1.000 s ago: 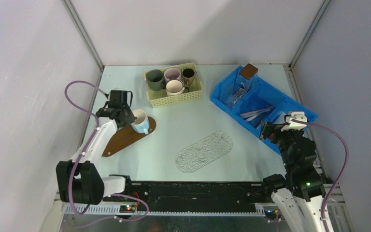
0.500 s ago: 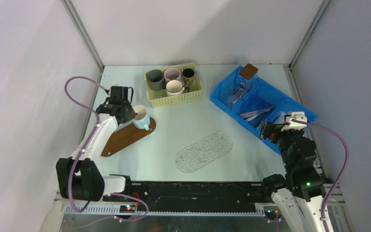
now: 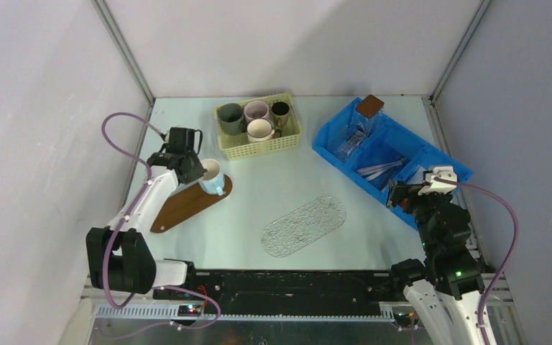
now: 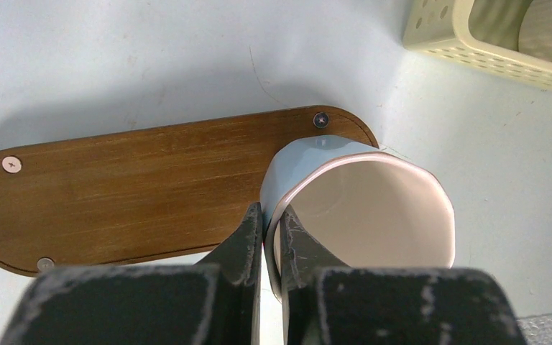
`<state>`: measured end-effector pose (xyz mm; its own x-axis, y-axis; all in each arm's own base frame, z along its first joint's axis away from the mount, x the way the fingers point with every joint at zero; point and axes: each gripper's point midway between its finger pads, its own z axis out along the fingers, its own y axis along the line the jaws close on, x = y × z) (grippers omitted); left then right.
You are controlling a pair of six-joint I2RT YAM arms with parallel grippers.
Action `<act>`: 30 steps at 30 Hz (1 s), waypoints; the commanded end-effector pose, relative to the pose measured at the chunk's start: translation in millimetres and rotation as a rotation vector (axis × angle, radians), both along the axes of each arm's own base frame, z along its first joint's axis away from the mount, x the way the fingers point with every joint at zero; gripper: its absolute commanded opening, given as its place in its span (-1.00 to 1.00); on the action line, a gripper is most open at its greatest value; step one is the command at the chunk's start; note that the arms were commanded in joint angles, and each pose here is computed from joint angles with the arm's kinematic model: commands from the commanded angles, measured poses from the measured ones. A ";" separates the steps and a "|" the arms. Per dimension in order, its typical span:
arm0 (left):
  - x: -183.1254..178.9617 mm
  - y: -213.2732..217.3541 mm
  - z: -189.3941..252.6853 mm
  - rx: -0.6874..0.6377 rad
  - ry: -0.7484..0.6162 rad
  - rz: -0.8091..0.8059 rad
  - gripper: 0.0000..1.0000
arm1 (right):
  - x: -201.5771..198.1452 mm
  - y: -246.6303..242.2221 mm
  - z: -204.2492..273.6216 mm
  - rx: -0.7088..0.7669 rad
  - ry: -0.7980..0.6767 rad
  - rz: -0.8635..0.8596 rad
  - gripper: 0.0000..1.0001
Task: Prepare toiletry sets of a toothbrush and toothpaste on the tray
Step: Place the cup on the tray.
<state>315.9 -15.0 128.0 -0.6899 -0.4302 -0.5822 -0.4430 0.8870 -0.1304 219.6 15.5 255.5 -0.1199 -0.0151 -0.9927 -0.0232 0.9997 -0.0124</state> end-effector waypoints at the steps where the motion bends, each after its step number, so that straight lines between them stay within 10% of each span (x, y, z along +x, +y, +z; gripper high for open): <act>1: 21.4 -3.6 29.7 -0.017 -0.113 0.023 -0.98 | 2.4 -1.9 8.3 -0.003 -0.039 -0.013 0.99; 15: 14.8 -3.2 28.8 -0.012 -0.098 0.035 -0.49 | 2.1 -2.8 7.8 -0.004 -0.040 -0.017 0.99; 30: 46.9 -30.0 130.2 -0.119 -0.320 0.041 0.68 | -0.2 -6.0 10.2 -0.003 -0.052 -0.032 0.99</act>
<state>343.1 -24.4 222.9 -0.5260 -0.4893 -0.6957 -0.4359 0.8575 -0.2735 218.2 11.5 255.2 -0.1125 -0.0136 -0.9936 -0.0019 0.9999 -0.0134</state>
